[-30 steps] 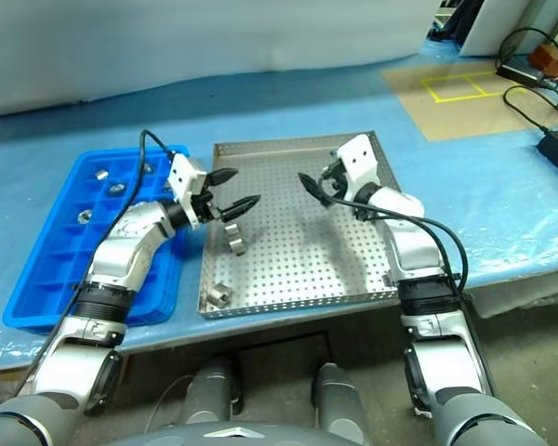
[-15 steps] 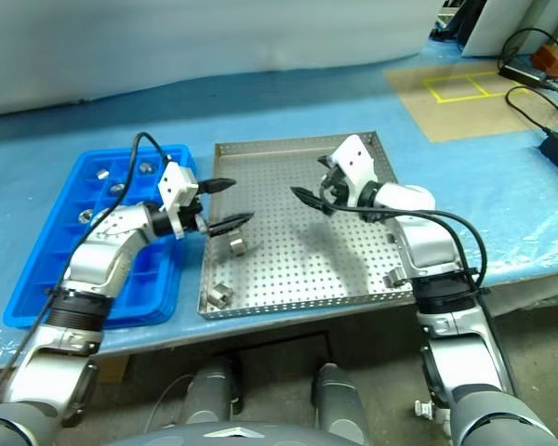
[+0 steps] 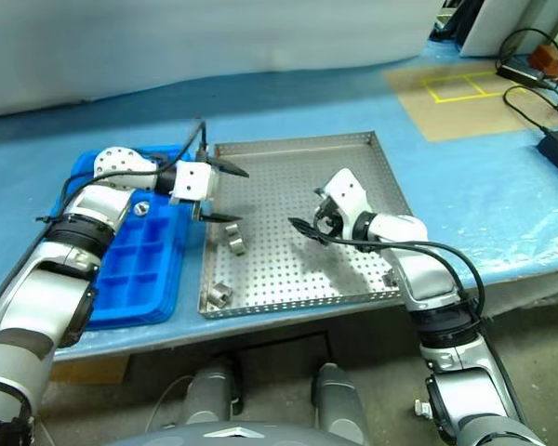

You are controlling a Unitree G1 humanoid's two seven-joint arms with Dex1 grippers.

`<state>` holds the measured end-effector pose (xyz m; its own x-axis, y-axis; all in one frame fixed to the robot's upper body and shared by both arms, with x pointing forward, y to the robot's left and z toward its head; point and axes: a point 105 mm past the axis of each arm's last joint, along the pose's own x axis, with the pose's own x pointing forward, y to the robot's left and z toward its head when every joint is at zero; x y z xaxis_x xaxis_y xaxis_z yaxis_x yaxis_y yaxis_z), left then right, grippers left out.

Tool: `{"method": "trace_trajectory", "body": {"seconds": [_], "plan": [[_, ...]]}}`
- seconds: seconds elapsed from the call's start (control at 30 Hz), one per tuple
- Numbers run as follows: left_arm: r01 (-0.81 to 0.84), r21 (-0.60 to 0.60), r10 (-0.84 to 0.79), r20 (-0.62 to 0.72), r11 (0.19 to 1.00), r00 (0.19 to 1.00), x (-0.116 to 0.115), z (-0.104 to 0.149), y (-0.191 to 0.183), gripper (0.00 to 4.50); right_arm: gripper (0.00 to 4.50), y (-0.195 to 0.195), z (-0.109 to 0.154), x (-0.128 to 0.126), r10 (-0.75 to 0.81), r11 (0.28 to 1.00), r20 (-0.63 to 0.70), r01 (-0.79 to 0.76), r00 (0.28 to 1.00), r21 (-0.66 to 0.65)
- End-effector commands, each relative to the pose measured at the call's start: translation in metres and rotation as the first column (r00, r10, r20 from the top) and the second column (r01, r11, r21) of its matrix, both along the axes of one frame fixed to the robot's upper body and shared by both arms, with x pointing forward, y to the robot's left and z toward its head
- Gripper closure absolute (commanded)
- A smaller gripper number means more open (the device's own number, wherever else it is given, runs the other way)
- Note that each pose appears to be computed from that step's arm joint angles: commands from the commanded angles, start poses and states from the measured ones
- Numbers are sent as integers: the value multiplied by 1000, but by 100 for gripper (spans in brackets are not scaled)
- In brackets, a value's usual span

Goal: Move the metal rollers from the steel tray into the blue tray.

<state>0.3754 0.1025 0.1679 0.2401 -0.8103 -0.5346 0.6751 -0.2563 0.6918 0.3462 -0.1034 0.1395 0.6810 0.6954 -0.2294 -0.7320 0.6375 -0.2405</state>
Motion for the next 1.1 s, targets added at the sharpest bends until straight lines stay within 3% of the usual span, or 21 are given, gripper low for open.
{"method": "trace_trajectory", "body": {"seconds": [0.03,0.33,0.87,1.1], "plan": [[99,116,-107,64,988,992,-2,6,-1,2,4,-3,15,-3,-33,999,63,32,997,16],[209,234,-209,-23,950,978,-12,5,8,2,4,-4,6,-10,-74,997,47,72,996,26],[158,313,-148,-58,937,987,-9,-35,12,2,4,-2,1,-10,-95,995,41,94,995,29],[156,304,-148,-52,940,988,-10,-53,-3,2,4,-3,-2,-12,-110,994,35,109,993,29]]}}
